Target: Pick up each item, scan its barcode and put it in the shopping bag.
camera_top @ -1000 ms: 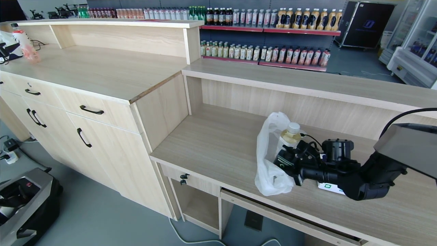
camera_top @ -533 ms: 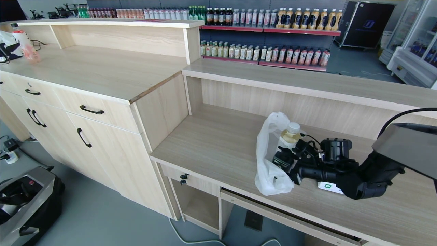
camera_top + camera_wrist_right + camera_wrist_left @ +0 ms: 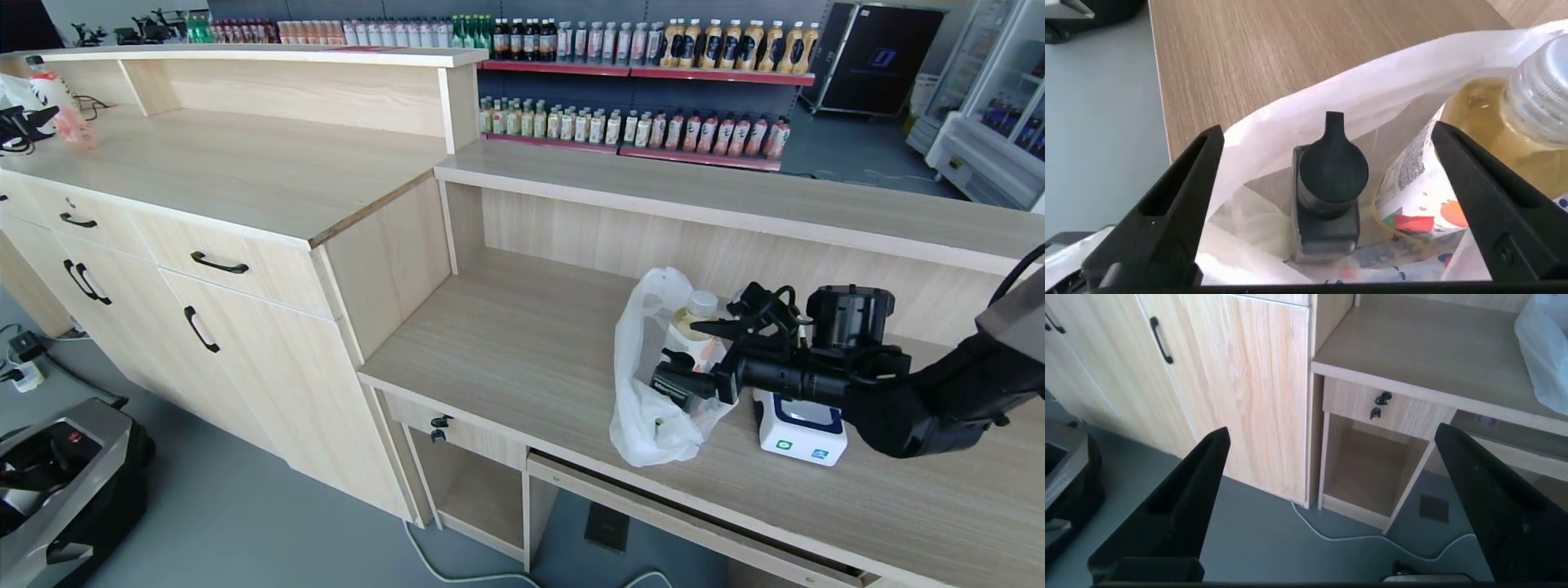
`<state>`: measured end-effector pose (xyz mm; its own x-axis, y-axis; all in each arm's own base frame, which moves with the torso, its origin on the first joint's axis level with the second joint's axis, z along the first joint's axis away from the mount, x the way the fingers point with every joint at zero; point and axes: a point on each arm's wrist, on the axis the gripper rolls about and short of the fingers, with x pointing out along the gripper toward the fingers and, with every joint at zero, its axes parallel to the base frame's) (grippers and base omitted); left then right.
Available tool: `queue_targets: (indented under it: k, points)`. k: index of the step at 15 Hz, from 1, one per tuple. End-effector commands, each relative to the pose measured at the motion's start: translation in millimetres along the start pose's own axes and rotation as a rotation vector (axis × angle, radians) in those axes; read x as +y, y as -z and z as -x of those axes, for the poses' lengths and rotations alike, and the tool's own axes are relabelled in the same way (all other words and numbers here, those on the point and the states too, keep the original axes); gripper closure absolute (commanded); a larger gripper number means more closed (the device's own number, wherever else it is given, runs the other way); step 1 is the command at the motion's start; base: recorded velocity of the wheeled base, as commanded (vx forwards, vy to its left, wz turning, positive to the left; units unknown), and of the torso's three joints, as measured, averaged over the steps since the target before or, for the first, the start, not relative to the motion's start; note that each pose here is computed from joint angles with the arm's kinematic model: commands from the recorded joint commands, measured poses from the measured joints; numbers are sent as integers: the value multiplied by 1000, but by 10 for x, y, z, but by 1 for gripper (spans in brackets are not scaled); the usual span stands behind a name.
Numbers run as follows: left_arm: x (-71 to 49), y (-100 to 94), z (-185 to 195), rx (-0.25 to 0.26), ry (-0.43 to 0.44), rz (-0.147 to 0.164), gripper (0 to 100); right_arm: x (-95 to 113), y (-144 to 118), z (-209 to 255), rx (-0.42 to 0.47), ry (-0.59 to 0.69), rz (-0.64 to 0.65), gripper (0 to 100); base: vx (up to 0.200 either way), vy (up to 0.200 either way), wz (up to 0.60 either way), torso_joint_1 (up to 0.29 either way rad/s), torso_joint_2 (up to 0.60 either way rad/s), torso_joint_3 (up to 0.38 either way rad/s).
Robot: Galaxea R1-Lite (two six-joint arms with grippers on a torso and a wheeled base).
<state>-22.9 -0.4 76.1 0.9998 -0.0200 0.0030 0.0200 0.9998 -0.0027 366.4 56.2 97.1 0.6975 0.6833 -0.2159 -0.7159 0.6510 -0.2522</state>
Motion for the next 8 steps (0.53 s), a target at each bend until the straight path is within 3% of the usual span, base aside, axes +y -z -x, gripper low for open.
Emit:
queue_targets:
  k: [1,5,8]
  points:
    - [0,0,-1,1,0,0,0,78,-534,379,-102,45,68,0,0,0,0,0,0,0]
    - [0,0,-1,1,0,0,0,179,-869,1003,-167,148,128,0,0,0,0,0,0,0]
    - [0,0,-1,1,0,0,0,112,-940,1374,-155,278,175,0,0,0,-600,1,2,5]
